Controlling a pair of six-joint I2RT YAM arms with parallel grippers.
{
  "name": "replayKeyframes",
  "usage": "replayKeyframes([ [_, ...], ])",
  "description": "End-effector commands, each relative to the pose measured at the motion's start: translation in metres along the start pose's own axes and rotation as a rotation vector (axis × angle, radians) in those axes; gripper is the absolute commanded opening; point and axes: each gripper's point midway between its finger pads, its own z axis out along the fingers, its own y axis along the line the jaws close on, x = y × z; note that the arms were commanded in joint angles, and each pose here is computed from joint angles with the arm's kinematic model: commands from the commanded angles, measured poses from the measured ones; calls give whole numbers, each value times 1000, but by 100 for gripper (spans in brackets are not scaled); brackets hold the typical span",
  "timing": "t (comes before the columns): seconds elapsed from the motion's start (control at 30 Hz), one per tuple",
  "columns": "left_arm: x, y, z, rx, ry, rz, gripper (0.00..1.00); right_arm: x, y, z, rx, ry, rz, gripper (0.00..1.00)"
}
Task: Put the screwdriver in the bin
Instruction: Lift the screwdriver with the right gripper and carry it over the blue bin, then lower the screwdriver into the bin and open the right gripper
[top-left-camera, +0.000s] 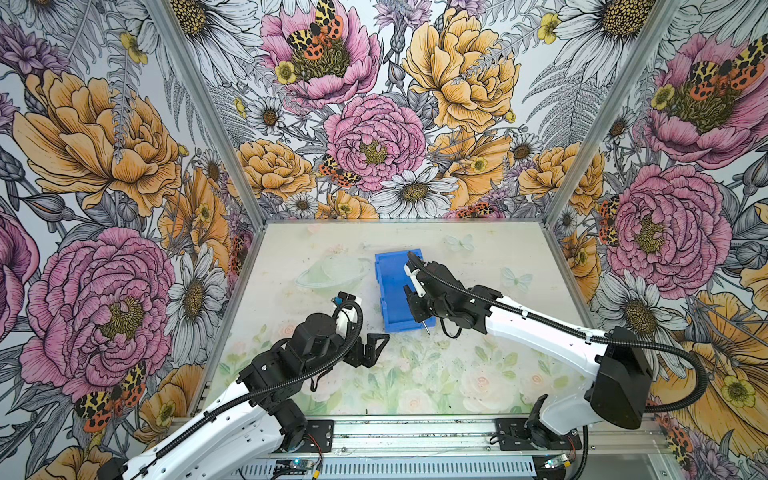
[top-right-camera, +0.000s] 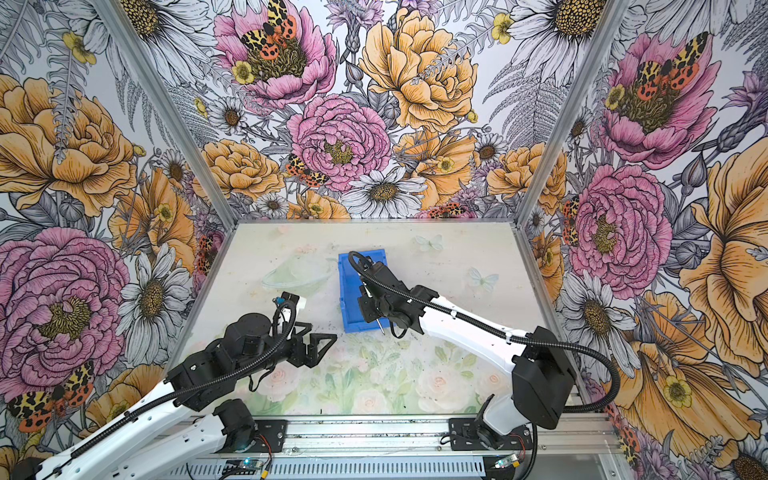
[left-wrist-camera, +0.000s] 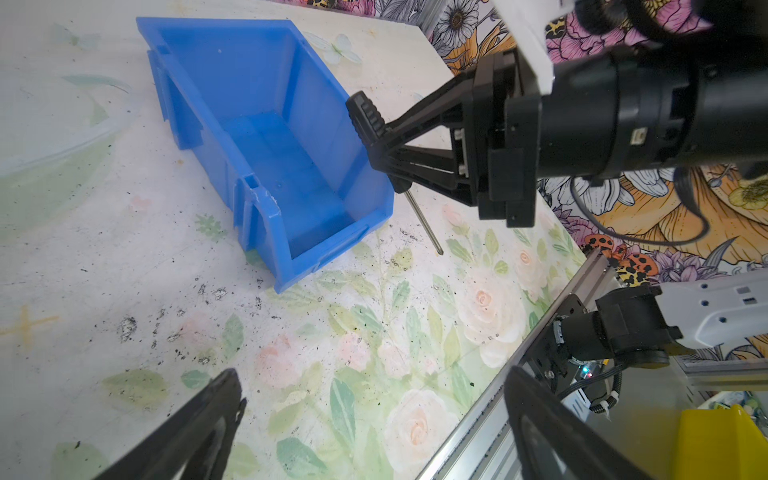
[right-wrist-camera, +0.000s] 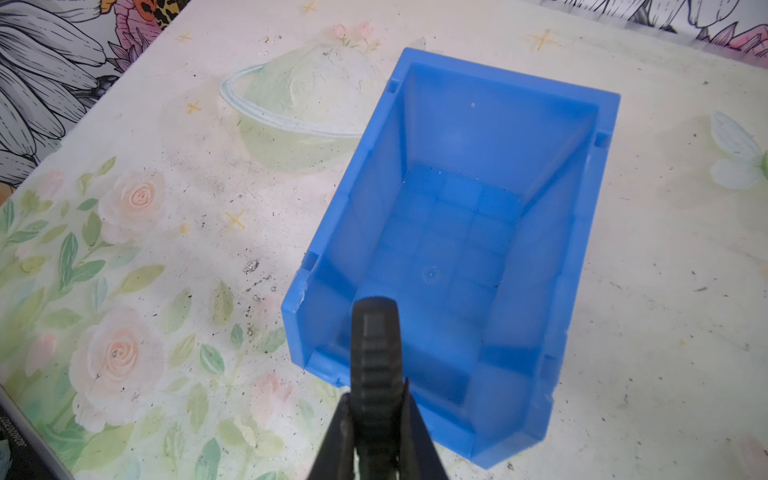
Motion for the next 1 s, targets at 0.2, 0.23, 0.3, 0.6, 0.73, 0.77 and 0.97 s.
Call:
replayKeyframes([
  [0.2, -32, -9, 11, 2, -98, 36, 99, -54, -20, 38, 69, -45, 90, 4],
  [0.23, -33, -10, 12, 2, -97, 40, 99, -58, -20, 42, 70, -46, 94, 4],
  [0.3, -36, -10, 16, -3, -96, 49, 99, -63, -22, 54, 77, -40, 105, 4],
  [0.6, -38, -3, 23, -24, -86, 36, 99, -66, -32, 108, 106, 5, 133, 4],
  [0.73, -35, 5, 20, -37, -98, 1, 99, -60, -37, 128, 113, 33, 144, 5],
  [0.77, -35, 6, 18, -39, -104, -5, 99, -57, -38, 132, 114, 42, 148, 5],
  [0.97, -34, 15, 12, -58, -111, -26, 99, -39, -43, 153, 125, 90, 178, 5],
])
